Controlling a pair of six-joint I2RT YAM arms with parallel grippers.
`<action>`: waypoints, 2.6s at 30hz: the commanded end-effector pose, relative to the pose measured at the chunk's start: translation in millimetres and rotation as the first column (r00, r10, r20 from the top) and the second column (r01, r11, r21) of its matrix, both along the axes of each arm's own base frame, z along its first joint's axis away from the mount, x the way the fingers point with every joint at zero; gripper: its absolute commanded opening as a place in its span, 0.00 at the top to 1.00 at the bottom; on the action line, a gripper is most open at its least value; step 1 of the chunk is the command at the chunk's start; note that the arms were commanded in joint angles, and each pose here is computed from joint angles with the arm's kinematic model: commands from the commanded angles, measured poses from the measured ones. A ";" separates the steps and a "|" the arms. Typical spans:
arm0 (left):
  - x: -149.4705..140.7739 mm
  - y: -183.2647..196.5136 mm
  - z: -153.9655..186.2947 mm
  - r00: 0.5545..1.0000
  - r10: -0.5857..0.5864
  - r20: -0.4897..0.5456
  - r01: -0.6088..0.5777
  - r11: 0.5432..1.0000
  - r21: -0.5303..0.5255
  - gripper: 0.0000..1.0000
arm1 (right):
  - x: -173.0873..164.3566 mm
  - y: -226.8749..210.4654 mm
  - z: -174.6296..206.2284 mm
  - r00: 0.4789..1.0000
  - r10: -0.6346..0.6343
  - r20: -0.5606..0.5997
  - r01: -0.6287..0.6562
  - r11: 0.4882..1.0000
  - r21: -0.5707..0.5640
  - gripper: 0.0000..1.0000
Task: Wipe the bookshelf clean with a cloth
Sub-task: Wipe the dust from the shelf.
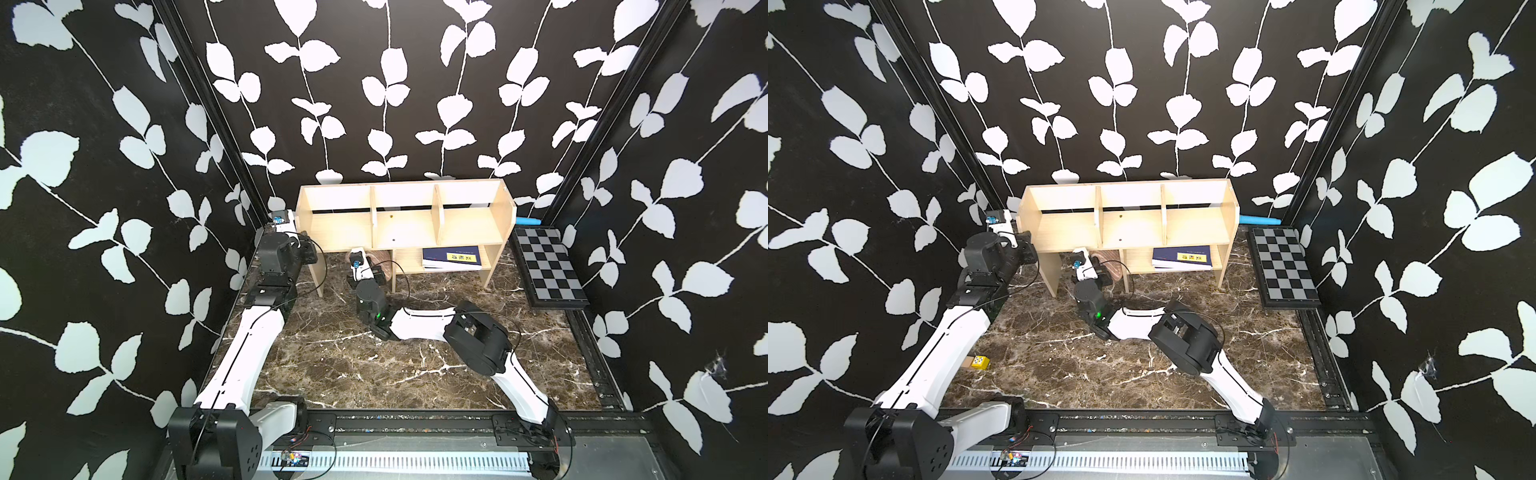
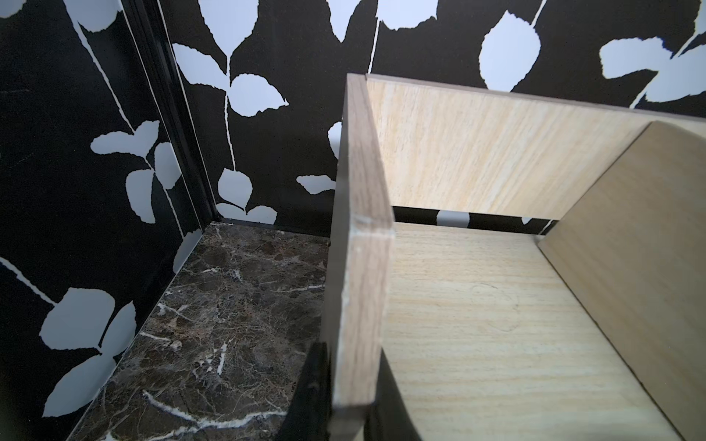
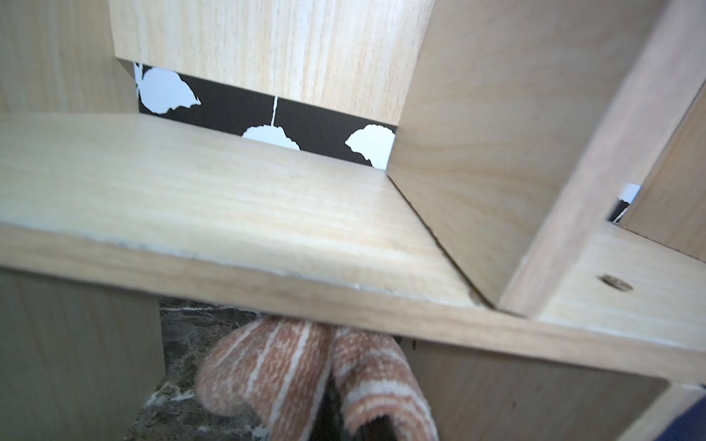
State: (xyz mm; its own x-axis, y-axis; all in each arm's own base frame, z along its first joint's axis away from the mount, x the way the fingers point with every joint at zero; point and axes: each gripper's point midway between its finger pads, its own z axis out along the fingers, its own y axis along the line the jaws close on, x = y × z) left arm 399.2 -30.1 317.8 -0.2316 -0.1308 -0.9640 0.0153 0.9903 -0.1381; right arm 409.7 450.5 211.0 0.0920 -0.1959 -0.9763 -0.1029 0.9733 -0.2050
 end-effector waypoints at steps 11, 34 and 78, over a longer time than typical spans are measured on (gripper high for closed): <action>-6.8 -14.1 -2.9 0.999 -0.031 -0.038 0.024 0.985 -0.169 1.00 | 7.3 -47.9 -7.0 0.997 -0.076 -0.032 0.077 0.996 0.039 1.00; -6.9 -10.0 -6.5 0.999 -0.013 -0.045 0.006 0.988 -0.152 1.00 | 12.3 -72.3 -28.8 0.992 -0.015 -0.123 0.027 0.995 0.097 1.00; -8.7 -14.7 1.0 0.999 -0.039 -0.028 0.034 0.982 -0.184 1.00 | -36.6 134.9 -75.2 0.722 0.638 -0.269 -0.599 0.770 0.219 1.00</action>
